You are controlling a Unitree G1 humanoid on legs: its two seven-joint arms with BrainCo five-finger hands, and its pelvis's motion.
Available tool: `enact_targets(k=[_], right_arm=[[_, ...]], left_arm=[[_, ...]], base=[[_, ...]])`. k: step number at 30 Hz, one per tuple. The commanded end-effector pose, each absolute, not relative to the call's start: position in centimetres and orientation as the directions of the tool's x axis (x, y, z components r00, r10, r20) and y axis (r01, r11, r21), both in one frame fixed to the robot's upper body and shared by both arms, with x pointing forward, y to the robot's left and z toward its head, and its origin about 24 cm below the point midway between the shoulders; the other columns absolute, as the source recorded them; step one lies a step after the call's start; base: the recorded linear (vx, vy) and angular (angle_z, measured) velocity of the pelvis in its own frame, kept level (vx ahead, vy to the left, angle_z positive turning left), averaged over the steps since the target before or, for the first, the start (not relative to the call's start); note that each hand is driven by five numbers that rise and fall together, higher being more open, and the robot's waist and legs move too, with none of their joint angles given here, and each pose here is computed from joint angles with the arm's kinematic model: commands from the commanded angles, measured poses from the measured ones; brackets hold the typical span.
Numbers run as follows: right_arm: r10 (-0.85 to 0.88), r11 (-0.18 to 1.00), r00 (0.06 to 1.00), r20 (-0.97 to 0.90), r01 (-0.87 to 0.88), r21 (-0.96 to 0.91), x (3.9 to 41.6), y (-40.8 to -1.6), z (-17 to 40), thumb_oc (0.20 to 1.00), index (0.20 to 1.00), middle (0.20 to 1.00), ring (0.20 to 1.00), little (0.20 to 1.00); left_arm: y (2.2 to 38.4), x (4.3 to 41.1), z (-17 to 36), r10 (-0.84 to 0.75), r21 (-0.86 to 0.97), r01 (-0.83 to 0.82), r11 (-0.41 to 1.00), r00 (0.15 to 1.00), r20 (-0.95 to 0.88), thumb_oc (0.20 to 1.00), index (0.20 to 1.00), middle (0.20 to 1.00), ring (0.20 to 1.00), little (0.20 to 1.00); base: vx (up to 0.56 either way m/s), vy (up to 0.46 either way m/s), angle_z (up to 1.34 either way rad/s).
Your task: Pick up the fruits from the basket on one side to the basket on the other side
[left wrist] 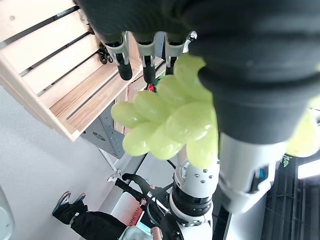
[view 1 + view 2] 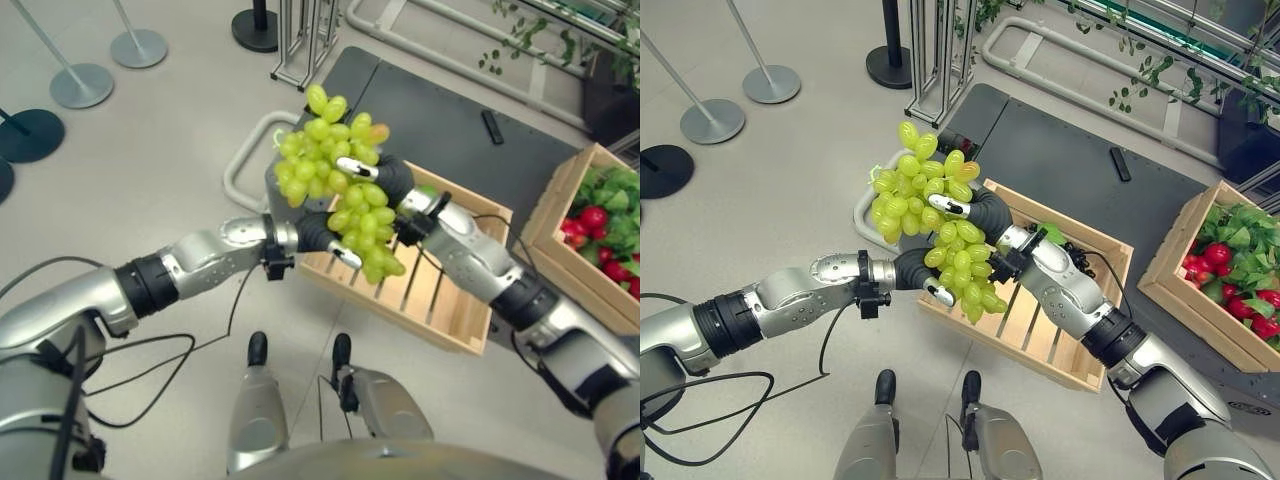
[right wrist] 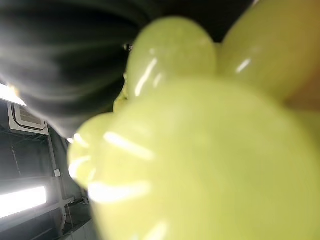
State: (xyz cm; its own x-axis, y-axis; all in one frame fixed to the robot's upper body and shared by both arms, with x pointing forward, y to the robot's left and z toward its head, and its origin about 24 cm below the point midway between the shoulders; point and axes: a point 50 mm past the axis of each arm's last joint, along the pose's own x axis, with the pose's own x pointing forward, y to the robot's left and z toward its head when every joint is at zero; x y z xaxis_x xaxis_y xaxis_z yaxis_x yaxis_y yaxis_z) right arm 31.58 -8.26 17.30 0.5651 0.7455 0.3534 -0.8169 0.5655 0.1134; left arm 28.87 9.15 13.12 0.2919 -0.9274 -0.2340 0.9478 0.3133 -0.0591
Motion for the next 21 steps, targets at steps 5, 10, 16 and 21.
enact_targets(k=[5, 10, 16, 21], right_arm=[[0.701, 0.499, 0.481, 0.527, -0.858, 0.119, 30.94, -7.59, 20.74, 0.2, 0.2, 0.2, 0.2, 0.2], [0.701, 0.498, 0.484, 0.524, -0.858, 0.127, 30.94, -7.54, 20.54, 0.2, 0.2, 0.2, 0.2, 0.2], [0.694, 0.499, 0.493, 0.525, -0.855, 0.142, 30.91, -7.63, 20.26, 0.2, 0.2, 0.2, 0.2, 0.2], [0.692, 0.499, 0.496, 0.525, -0.854, 0.149, 30.84, -7.64, 20.08, 0.2, 0.2, 0.2, 0.2, 0.2]], left_arm=[[7.61, 27.41, 14.75, -0.977, -0.129, 0.97, 0.206, 0.197, -0.083, 1.0, 1.0, 1.0, 1.0, 1.0], [7.5, 27.28, 14.42, -0.978, -0.159, 0.966, 0.205, 0.195, -0.073, 1.0, 1.0, 1.0, 1.0, 1.0], [7.52, 27.35, 14.26, -0.976, -0.176, 0.96, 0.218, 0.211, -0.057, 0.2, 0.2, 0.2, 0.2, 0.2], [7.4, 27.36, 14.23, -0.975, -0.189, 0.956, 0.223, 0.219, -0.04, 0.2, 0.2, 0.2, 0.2, 0.2]], base=[[0.0, 0.0, 0.0], [0.0, 0.0, 0.0], [0.0, 0.0, 0.0], [0.0, 0.0, 0.0]])
